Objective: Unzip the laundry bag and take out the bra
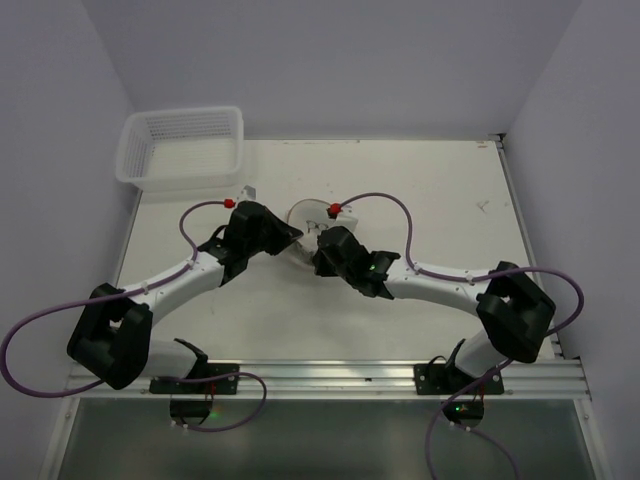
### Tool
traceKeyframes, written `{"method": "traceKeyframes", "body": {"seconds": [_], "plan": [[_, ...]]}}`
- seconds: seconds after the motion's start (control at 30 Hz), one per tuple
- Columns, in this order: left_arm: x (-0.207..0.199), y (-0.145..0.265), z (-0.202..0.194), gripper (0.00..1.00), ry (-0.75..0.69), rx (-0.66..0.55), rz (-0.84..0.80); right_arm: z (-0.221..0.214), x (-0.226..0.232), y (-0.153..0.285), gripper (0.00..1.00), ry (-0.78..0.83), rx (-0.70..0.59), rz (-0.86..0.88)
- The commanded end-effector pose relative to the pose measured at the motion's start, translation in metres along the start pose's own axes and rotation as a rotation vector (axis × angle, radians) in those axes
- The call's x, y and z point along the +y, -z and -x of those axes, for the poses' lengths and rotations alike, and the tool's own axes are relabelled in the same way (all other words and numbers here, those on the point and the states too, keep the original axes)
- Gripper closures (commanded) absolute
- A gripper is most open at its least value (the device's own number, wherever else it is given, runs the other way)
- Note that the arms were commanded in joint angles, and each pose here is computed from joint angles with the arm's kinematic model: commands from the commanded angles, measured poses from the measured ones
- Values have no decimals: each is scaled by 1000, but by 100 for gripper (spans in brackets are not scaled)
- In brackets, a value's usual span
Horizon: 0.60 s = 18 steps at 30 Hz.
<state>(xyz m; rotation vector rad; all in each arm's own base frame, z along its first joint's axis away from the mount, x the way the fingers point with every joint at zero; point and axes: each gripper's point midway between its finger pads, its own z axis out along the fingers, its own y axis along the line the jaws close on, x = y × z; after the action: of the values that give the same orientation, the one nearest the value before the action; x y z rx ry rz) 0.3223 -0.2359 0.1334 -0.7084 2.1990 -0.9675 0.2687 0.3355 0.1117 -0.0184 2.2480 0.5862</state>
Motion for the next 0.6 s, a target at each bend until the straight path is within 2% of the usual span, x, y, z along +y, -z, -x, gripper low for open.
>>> {"method": "traceKeyframes", "body": {"seconds": [0.0, 0.1, 0.17, 0.2, 0.33, 0.57], "plan": [[-20, 6, 8, 100, -35, -23, -55, 21, 1, 10, 100, -44, -64, 10], [-20, 6, 9, 100, -38, -32, -51, 22, 2, 15, 99, -44, -67, 23], [-21, 7, 10, 100, -37, -34, -53, 23, 5, 18, 88, -51, -65, 43], [-22, 7, 10, 100, -37, -34, -55, 23, 5, 19, 77, -55, -65, 48], [-26, 6, 12, 100, -34, -39, -61, 23, 13, 25, 62, -67, -60, 88], [-29, 6, 14, 100, -31, -43, -66, 20, 25, 26, 62, -71, -45, 130]]}}
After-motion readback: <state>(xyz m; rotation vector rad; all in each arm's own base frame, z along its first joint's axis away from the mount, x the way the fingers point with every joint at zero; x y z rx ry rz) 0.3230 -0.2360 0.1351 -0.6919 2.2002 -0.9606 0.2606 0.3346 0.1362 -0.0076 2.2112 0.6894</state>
